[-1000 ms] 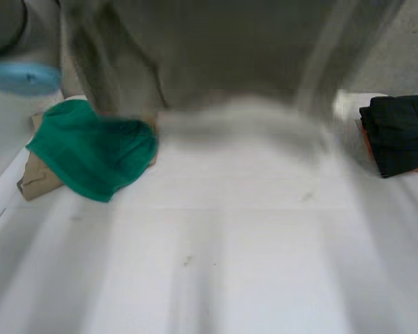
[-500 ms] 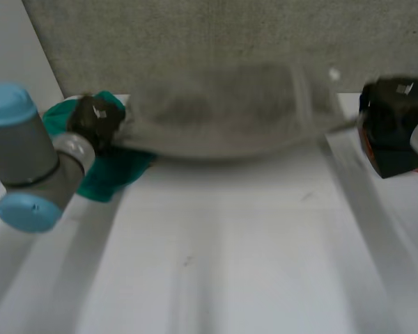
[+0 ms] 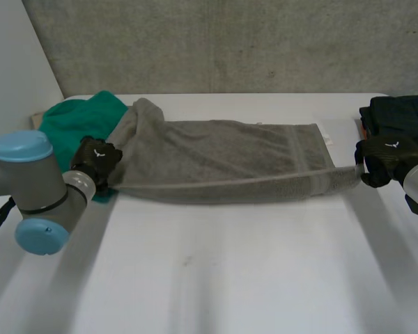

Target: Fold the laundry.

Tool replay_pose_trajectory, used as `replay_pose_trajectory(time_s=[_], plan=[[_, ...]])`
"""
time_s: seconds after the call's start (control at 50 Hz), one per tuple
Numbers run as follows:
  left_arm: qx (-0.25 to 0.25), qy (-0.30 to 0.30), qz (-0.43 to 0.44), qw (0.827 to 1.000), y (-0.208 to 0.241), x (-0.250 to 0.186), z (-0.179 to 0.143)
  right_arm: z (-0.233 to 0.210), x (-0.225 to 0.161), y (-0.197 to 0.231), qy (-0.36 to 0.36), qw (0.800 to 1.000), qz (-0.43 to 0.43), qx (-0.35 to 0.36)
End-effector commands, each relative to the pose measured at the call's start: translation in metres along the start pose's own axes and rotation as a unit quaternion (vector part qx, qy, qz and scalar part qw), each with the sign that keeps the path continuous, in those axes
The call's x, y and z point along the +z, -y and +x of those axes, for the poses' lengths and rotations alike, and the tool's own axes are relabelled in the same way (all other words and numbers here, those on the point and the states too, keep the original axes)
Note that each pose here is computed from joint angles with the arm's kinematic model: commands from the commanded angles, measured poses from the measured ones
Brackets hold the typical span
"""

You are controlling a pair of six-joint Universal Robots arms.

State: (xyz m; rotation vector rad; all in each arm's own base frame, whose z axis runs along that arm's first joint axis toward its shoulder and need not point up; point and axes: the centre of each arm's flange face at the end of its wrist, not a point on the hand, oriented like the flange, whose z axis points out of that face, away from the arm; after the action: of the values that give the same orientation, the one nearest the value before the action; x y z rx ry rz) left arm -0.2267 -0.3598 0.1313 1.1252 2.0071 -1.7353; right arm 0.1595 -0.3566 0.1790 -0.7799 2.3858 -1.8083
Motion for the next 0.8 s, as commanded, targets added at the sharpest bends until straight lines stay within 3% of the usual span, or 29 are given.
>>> replay_pose_trajectory(time_s=[0.02, 0.22, 0.52, 0.8], plan=[[-0.007, 0.016, 0.008, 1.0, -0.003, 0.006, -0.013, 0.001, 0.0, 0.0, -0.002, 1.0, 0.0, 0.002], [-0.048, -0.054, 0.017, 0.997, 0.0, 0.003, -0.004, 0.003, -0.001, 0.003, -0.004, 1.0, 0.003, -0.001], [-0.136, -0.075, -0.016, 0.988, -0.002, 0.01, -0.011, 0.014, -0.001, 0.004, -0.017, 1.0, -0.006, 0.003], [-0.117, -0.086, -0.036, 0.989, 0.001, 0.001, 0.006, 0.016, 0.001, 0.003, -0.029, 1.0, -0.011, 0.001]])
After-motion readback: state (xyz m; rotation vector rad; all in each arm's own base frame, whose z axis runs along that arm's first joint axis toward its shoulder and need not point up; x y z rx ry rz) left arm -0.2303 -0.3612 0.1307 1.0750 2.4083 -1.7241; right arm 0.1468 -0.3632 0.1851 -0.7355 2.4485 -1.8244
